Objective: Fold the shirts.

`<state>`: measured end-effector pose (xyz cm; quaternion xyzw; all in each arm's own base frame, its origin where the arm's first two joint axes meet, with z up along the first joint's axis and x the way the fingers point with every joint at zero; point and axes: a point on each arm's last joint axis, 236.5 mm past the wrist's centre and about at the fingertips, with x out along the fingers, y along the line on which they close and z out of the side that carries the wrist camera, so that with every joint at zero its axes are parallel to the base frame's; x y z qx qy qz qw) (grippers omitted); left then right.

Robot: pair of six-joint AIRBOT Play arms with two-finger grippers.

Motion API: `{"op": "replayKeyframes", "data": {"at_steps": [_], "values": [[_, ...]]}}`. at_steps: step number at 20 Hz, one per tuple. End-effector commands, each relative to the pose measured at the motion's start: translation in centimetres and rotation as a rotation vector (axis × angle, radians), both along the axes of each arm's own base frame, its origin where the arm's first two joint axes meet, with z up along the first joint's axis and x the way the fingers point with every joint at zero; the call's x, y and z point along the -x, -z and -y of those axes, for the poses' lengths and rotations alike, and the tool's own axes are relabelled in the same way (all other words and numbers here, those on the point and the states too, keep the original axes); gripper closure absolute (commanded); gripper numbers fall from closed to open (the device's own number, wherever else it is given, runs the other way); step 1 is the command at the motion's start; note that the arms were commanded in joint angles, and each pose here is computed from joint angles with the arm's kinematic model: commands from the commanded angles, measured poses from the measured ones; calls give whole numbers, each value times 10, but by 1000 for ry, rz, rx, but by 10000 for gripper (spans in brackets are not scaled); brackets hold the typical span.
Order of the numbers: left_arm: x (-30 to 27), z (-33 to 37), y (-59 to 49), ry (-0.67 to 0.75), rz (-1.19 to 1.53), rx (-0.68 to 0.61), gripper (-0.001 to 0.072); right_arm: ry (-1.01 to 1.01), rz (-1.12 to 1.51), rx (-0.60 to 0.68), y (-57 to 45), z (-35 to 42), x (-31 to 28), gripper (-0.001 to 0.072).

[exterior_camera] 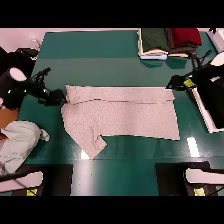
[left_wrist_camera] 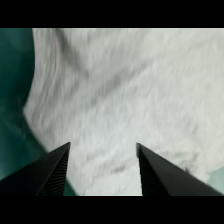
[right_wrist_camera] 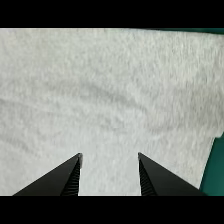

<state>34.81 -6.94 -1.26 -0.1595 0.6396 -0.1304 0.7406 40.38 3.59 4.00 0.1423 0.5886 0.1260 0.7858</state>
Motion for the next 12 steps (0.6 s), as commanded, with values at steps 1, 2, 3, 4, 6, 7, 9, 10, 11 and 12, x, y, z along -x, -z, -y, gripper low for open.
{"op": "replayKeyframes", "data": {"at_steps": [1, 2, 3, 4, 6, 7, 9, 10, 11, 12], "values": [[80, 6, 22, 0, -86, -37, 210, 8, 91, -8, -27, -8, 25, 301], [105, 14, 34, 1, -116, -34, 211, 14, 113, -4, -30, -10, 30, 302], [127, 21, 45, 0, -144, -28, 210, 20, 130, -2, -31, -10, 35, 302], [143, 28, 55, -8, -167, -15, 210, 23, 140, -1, -33, -10, 40, 302], [160, 46, 70, -26, -193, 35, 210, 23, 148, 1, -35, -11, 47, 302], [161, 55, 74, -41, -190, 64, 210, 23, 152, 1, -36, -12, 50, 302], [152, 71, 76, -87, -149, 123, 210, 24, 164, 3, -39, -12, 55, 302], [141, 75, 75, -115, -110, 141, 210, 27, 174, 4, -41, -12, 55, 302], [129, 80, 71, -144, -69, 163, 211, 28, 184, 6, -44, -12, 55, 302], [121, 83, 68, -171, -44, 185, 212, 30, 193, 8, -47, -11, 56, 302]]}}
